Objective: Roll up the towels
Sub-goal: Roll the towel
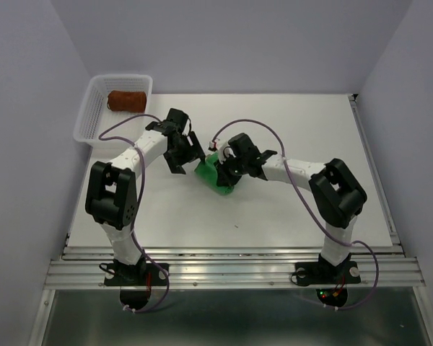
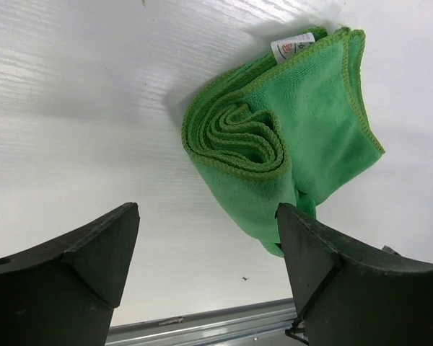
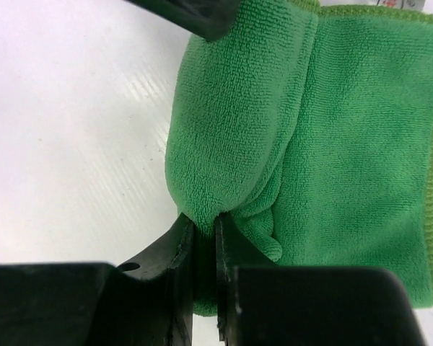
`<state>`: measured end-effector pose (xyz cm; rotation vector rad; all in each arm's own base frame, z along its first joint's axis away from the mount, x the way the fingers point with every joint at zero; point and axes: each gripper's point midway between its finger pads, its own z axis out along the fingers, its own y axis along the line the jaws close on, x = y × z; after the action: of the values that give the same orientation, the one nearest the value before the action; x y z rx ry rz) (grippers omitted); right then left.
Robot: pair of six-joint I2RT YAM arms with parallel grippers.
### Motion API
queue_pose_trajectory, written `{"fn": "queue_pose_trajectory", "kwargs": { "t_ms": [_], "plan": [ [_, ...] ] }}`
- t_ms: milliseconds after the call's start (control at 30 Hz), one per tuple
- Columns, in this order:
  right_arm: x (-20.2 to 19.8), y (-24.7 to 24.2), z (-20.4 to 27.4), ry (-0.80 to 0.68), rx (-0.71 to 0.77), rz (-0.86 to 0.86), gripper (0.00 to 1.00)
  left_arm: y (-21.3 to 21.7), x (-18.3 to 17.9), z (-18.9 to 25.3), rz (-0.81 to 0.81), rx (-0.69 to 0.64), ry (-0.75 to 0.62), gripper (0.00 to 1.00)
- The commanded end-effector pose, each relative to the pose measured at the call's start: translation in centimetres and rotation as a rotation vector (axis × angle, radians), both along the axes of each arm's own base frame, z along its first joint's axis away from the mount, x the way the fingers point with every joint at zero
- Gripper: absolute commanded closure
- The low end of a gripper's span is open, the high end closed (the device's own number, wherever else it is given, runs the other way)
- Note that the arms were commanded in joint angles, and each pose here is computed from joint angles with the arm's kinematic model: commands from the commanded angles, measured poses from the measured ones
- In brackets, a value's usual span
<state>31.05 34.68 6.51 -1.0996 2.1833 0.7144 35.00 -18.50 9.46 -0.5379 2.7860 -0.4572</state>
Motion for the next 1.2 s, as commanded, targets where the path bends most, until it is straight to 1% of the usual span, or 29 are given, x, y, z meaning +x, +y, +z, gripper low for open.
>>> {"fn": "queue_pose_trajectory", "kwargs": {
  "t_ms": [0,67,100,133,167,200,267,333,367,400,467,667,833,1033,1167],
  "plan": [
    [-1.1,0.6,0.6,0.224,0.119,0.030,0.99,0.9,0.7,2.3,0.024,-0.012,-0.087,0.12],
    [-0.3,0.7,0.5,0.265,0.144,0.034,0.99,0.8,0.7,2.2,0.018,-0.016,-0.093,0.11],
    [-0.1,0.4,0.6,0.299,0.166,0.044,0.99,0.6,1.0,2.5,0.010,-0.030,-0.117,0.10],
    [0.1,0.4,0.7,0.312,0.176,0.048,0.99,0.2,0.7,2.2,-0.005,-0.054,-0.111,0.10],
    [0.1,0.6,0.5,0.336,0.172,0.053,0.99,-0.3,1.1,2.7,-0.017,-0.080,-0.146,0.10],
    [0.4,0.4,0.4,0.354,0.173,0.048,0.99,-0.6,0.7,2.3,-0.031,-0.100,-0.135,0.09],
    [0.8,0.1,0.0,0.383,0.156,0.033,0.99,-0.9,0.9,2.4,-0.037,-0.123,-0.157,0.07],
    [1.2,0.2,-0.3,0.438,0.161,0.000,0.99,-1.2,0.5,1.8,-0.051,-0.138,-0.150,0.04],
    [1.4,0.0,-0.3,0.471,0.173,-0.024,0.99,-1.6,0.8,2.0,-0.061,-0.158,-0.165,0.01],
    [1.7,-0.1,-0.4,0.503,0.188,-0.031,0.99,-1.8,0.4,1.5,-0.067,-0.172,-0.153,0.01],
    [1.7,-0.2,-0.4,0.561,0.207,-0.048,0.99,-2.3,1.0,1.7,-0.070,-0.200,-0.184,0.01],
    [1.8,-1.1,-2.1,0.657,0.213,-0.082,0.99,-2.9,2.1,0.9,-0.072,-0.216,-0.202,0.01],
    [2.4,-1.6,-3.0,0.687,0.215,-0.114,0.99,-3.4,3.0,-0.2,-0.085,-0.214,-0.189,0.01],
    [3.5,-2.5,-4.0,0.724,0.216,-0.168,0.98,-3.4,3.0,-1.4,-0.089,-0.197,-0.169,0.02],
    [3.8,-2.8,-4.6,0.705,0.190,-0.193,0.97,-3.8,3.0,-2.0,-0.098,-0.202,-0.167,0.02]
  ]
}}
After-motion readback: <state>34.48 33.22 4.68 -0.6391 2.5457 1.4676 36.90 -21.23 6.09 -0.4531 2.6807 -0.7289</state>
